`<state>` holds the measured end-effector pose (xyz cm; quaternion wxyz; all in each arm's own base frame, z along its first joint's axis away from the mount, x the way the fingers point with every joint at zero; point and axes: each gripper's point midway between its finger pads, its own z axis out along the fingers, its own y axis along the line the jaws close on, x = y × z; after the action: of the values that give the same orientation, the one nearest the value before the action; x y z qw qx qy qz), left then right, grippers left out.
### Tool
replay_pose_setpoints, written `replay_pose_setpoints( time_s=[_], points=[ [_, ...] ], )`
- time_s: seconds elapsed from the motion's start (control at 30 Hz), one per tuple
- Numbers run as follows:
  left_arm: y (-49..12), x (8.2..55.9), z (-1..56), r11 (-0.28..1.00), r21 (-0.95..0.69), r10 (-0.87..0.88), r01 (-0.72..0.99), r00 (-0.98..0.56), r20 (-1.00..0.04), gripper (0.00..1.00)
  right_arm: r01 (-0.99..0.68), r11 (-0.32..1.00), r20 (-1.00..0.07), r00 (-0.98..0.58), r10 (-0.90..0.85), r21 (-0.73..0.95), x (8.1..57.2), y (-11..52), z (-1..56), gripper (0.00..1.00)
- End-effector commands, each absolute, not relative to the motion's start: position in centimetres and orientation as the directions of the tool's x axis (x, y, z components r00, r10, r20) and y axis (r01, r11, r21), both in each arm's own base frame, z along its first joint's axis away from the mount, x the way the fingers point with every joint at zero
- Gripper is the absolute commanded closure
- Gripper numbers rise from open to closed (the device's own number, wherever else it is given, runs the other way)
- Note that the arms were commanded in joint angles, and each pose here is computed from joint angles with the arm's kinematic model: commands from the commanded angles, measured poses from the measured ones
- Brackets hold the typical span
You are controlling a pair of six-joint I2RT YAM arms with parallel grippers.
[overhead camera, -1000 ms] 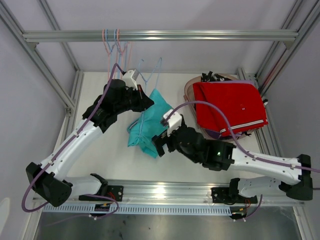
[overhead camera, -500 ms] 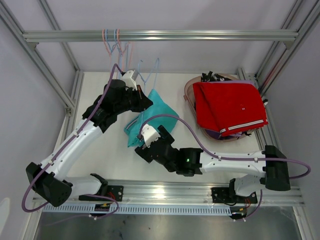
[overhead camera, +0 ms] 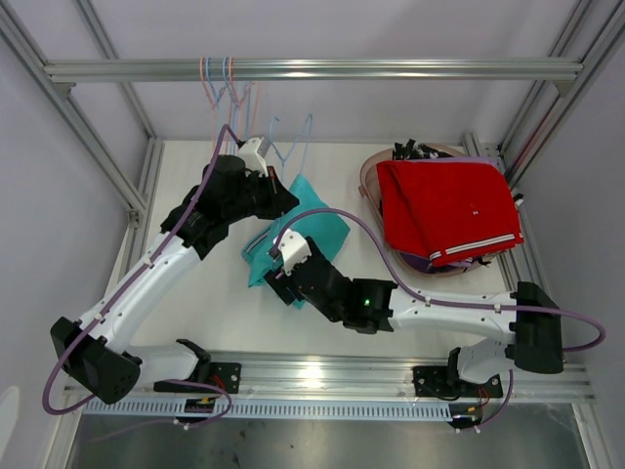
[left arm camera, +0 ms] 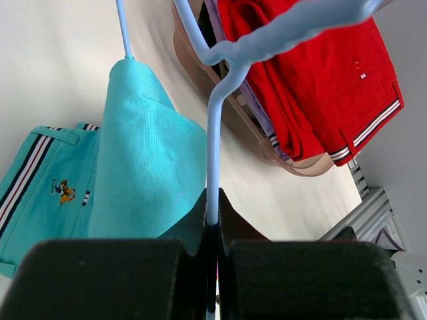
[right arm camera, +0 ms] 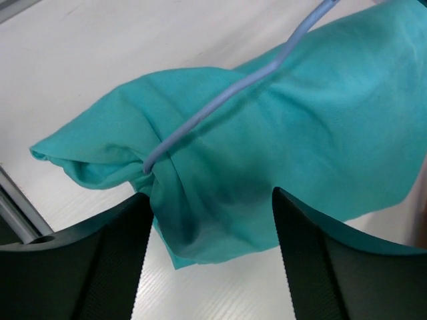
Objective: Remove the trousers from the hanger
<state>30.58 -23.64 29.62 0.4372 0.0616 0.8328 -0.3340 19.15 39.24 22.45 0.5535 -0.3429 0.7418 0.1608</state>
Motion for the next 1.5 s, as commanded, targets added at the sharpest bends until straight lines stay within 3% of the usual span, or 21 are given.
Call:
replay_pose_setpoints(
  time_s=[0.0, 0.03, 0.1, 0.13, 0.37, 0.47, 0.83, 1.1, 1.13, 1.2, 1.23, 1.3, 1.47],
  points=[
    [-23.9, 30.7, 34.3, 0.717, -0.526, -0.253, 0.458, -0.533, -0.808, 1.0, -0.701, 0.712, -0.967, -0.148, -0.208, -0.046, 19.7, 41.2, 25.0, 0.28],
    [-24.1, 30.6, 34.4, 0.71, -0.529, -0.25, 0.465, -0.535, -0.807, 0.99, -0.694, 0.718, -0.967, -0.147, -0.207, -0.048, 20.0, 41.1, 24.8, 0.37],
    [-24.1, 30.5, 34.6, 0.706, -0.53, -0.252, 0.469, -0.533, -0.808, 1.0, -0.674, 0.736, -0.967, -0.143, -0.21, -0.06, 20.9, 40.7, 24.7, 0.44],
    [-24.2, 30.5, 34.5, 0.704, -0.531, -0.25, 0.471, -0.535, -0.807, 1.0, -0.662, 0.746, -0.968, -0.141, -0.21, -0.066, 21.3, 40.7, 24.7, 0.54],
    [-24.3, 30.4, 34.4, 0.699, -0.529, -0.238, 0.481, -0.541, -0.807, 1.0, -0.613, 0.785, -0.971, -0.115, -0.208, -0.096, 23.2, 39.4, 25.7, 0.79],
    [-24.3, 30.4, 34.6, 0.698, -0.528, -0.238, 0.484, -0.539, -0.808, 0.99, -0.584, 0.807, -0.976, -0.112, -0.189, -0.089, 24.0, 38.5, 26.7, 1.0],
    [-24.2, 30.3, 35.0, 0.699, -0.523, -0.235, 0.488, -0.535, -0.812, 1.0, -0.468, 0.876, -0.983, -0.076, -0.169, -0.114, 27.5, 33.5, 30.4, 1.0],
    [-24.0, 30.3, 35.0, 0.703, -0.523, -0.239, 0.482, -0.533, -0.812, 1.0, -0.428, 0.898, -0.977, -0.122, -0.174, -0.107, 28.2, 29.7, 30.0, 1.0],
    [-24.0, 30.4, 35.0, 0.703, -0.523, -0.24, 0.482, -0.532, -0.812, 1.0, -0.429, 0.897, -0.975, -0.133, -0.18, -0.107, 28.1, 29.5, 29.4, 0.97],
    [-24.0, 30.3, 35.0, 0.702, -0.524, -0.24, 0.482, -0.533, -0.811, 1.0, -0.454, 0.884, -0.966, -0.156, -0.205, -0.114, 27.7, 29.7, 28.3, 0.71],
    [-24.0, 30.3, 35.1, 0.702, -0.524, -0.241, 0.482, -0.532, -0.812, 1.0, -0.461, 0.882, -0.965, -0.176, -0.197, -0.096, 27.5, 29.9, 27.6, 0.66],
    [-24.0, 30.3, 35.0, 0.702, -0.526, -0.241, 0.48, -0.535, -0.81, 1.0, -0.476, 0.875, -0.957, -0.2, -0.211, -0.094, 27.1, 30.1, 26.3, 0.44],
    [-24.0, 30.4, 34.7, 0.704, -0.526, -0.24, 0.477, -0.537, -0.809, 1.0, -0.496, 0.862, -0.947, -0.218, -0.237, -0.101, 26.1, 31.1, 24.9, 0.36]
  ],
)
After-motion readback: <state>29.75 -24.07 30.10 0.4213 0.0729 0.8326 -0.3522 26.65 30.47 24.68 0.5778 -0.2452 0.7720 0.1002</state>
